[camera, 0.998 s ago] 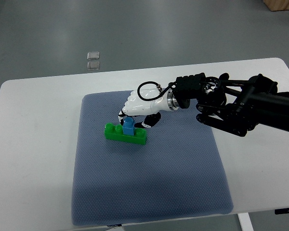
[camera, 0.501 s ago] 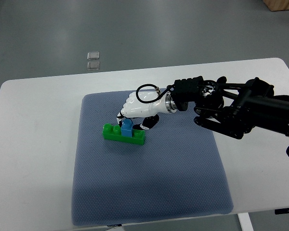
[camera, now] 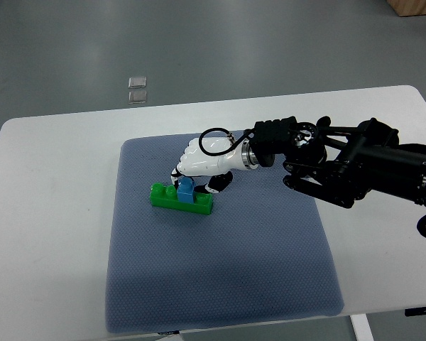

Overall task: Stack blue block on green block with right hand
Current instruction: 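Press the blue block down onto the green block's studs, then open the right hand and lift it away from the stack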

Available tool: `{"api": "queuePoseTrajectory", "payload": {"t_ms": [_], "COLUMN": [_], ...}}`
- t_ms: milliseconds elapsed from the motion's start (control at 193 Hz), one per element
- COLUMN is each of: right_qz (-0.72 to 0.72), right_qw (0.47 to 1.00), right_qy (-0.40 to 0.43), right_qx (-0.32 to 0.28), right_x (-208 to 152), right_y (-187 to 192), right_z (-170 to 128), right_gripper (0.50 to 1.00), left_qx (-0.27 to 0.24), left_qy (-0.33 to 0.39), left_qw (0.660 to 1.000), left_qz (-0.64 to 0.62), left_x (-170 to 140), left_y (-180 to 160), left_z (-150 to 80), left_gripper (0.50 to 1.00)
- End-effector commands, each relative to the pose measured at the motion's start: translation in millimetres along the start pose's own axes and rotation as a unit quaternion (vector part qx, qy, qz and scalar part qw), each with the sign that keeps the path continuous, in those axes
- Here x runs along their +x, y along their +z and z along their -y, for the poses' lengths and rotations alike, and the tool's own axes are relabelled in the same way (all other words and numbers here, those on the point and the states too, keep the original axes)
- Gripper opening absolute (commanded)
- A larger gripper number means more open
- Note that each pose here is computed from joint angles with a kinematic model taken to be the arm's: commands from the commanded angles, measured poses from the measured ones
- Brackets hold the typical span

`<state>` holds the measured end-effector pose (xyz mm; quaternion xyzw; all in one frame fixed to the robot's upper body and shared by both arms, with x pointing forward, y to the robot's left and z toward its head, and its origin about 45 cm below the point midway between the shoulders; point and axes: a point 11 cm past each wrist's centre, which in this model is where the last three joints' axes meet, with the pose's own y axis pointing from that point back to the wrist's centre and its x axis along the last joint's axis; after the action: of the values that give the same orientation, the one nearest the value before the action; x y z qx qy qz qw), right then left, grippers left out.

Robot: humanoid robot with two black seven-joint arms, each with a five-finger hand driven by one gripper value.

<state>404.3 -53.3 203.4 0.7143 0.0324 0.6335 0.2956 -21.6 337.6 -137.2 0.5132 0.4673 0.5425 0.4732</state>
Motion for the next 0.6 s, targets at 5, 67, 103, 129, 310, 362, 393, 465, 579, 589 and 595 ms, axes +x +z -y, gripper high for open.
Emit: {"api": "queuePoseTrajectory", "payload": {"t_ms": [5,67,103,129,310,362,393,465,579,589,595], "right_qz": [0.001,0.003,0.006,0.007,0.006,0.005,0.004,0.003,0.005,0.006,0.006], "right_qw": [1.0,1.0,1.0,1.0,1.0,1.0,1.0,1.0,0.999,0.999,0.999], "right_qy": [0.003,0.009,0.011,0.011,0.022,0.022,0.023,0.023,0.033,0.035,0.035], "right_qx": [-0.001,-0.004,-0.005,-0.005,-0.007,-0.009,-0.008,-0.01,-0.016,-0.018,-0.018], "right_x": [1.5,5.1,5.5,5.7,10.8,11.9,12.7,14.0,23.1,23.7,23.7], "right_y": [0.6,1.7,2.4,2.4,4.2,5.7,5.4,7.4,12.4,13.2,13.2], "right_z": [0.0,0.1,-0.5,-0.5,-1.4,-2.6,-2.5,-4.2,-7.4,-8.1,-8.1], "right_gripper": [0.523,0.598,0.648,0.688,0.844,0.866,0.872,0.887,0.893,0.893,0.893], "left_qx": [0.0,0.0,0.0,0.0,0.0,0.0,0.0,0.0,0.0,0.0,0.0], "left_qy": [0.0,0.0,0.001,0.0,0.001,0.001,0.0,0.001,0.0,0.001,0.001], "left_qw": [1.0,1.0,1.0,1.0,1.0,1.0,1.0,1.0,1.0,1.0,1.0], "left_qz": [0.0,0.0,0.0,0.0,0.0,0.0,0.0,0.0,0.001,0.0,0.0], "left_x": [-0.2,-0.2,0.4,-0.2,0.4,0.4,-0.1,0.4,-0.2,0.4,0.4], "left_y": [0.5,0.5,0.5,0.5,0.5,0.5,-0.4,0.5,0.4,0.5,0.5], "left_z": [0.0,0.0,0.0,0.0,0.0,0.0,0.0,0.0,0.0,0.0,0.0], "left_gripper": [1.0,1.0,1.0,1.0,1.0,1.0,1.0,1.0,1.0,1.0,1.0]}}
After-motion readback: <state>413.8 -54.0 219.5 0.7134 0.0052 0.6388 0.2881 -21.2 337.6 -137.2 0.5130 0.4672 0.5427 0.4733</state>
